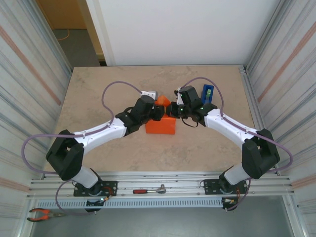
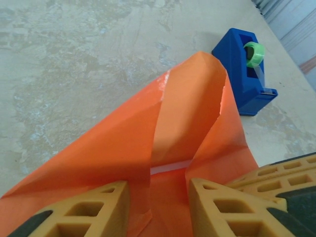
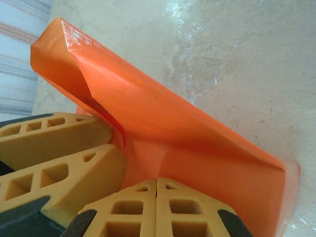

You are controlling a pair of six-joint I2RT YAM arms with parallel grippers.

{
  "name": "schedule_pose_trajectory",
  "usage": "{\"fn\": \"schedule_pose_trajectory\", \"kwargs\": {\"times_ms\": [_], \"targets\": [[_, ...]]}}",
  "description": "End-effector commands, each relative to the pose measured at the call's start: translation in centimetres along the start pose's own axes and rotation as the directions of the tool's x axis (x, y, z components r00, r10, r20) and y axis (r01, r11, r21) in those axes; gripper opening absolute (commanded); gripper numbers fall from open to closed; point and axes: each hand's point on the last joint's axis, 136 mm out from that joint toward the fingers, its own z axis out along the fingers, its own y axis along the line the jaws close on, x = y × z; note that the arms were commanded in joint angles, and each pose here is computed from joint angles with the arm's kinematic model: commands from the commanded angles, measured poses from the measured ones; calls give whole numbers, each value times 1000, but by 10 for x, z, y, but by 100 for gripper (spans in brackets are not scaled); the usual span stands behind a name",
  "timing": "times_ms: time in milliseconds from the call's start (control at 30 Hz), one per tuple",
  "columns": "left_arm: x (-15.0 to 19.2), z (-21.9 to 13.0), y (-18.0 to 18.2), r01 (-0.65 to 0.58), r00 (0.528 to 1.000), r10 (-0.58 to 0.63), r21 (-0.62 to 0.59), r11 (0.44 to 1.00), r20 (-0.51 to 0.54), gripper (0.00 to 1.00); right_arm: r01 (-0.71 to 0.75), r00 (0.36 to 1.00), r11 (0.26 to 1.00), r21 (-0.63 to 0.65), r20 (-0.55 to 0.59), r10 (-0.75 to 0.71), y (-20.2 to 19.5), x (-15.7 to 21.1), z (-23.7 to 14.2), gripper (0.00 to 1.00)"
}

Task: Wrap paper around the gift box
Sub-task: Fold the seventh fold of the wrapping paper on the gift box.

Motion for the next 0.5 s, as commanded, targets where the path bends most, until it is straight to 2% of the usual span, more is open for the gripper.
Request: {"fn": "schedule_pose_trajectory", "kwargs": {"times_ms": [0, 200, 467], "targets": [[58, 11, 26, -81, 986, 62, -121, 989, -153, 36, -77, 975, 994, 76, -201, 91, -28, 58, 15, 0], [73, 16, 29, -162, 975, 134, -157, 974, -177, 36, -132, 976, 991, -3, -177, 130, -14, 45, 7, 0], [89, 20, 36, -227, 960, 186, -194, 954, -208, 33, -187, 981, 964, -189, -91, 172, 16, -3, -28, 0]]}}
